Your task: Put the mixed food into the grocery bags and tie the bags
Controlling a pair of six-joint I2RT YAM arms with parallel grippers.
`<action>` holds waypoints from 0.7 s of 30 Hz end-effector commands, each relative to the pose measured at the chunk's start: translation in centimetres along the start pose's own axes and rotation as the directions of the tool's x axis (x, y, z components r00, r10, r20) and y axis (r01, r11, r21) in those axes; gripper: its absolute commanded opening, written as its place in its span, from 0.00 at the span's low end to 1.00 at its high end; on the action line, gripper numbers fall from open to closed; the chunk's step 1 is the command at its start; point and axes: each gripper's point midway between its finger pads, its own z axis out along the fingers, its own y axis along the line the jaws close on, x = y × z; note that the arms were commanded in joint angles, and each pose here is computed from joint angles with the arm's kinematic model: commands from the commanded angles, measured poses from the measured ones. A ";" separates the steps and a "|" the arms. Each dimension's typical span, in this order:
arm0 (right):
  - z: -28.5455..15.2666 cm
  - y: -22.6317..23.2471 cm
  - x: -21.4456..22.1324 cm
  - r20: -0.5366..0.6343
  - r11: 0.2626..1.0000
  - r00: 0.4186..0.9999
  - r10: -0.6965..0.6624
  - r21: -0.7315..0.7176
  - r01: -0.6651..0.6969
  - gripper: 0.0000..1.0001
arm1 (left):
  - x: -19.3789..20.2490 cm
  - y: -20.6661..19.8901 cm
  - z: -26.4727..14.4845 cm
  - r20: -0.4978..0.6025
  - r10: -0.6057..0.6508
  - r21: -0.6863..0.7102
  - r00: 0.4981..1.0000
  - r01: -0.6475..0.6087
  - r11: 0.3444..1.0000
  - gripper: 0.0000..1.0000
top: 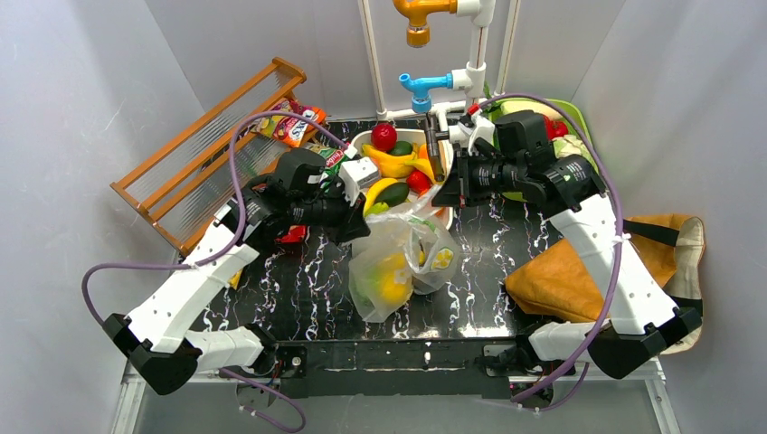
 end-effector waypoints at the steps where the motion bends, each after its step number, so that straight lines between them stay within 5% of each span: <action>1: -0.6 -3.1 1.0 0.005 0.992 0.999 0.033 0.118 -0.034 0.01 | 1.7 -2.0 -2.1 -0.054 -0.075 0.061 0.996 0.078 0.995 0.00; 21: 0.4 -9.8 6.4 -0.065 0.963 0.978 0.200 0.199 -0.184 0.01 | 9.6 -1.2 -3.3 -0.099 -0.358 -0.010 0.929 0.359 0.933 0.00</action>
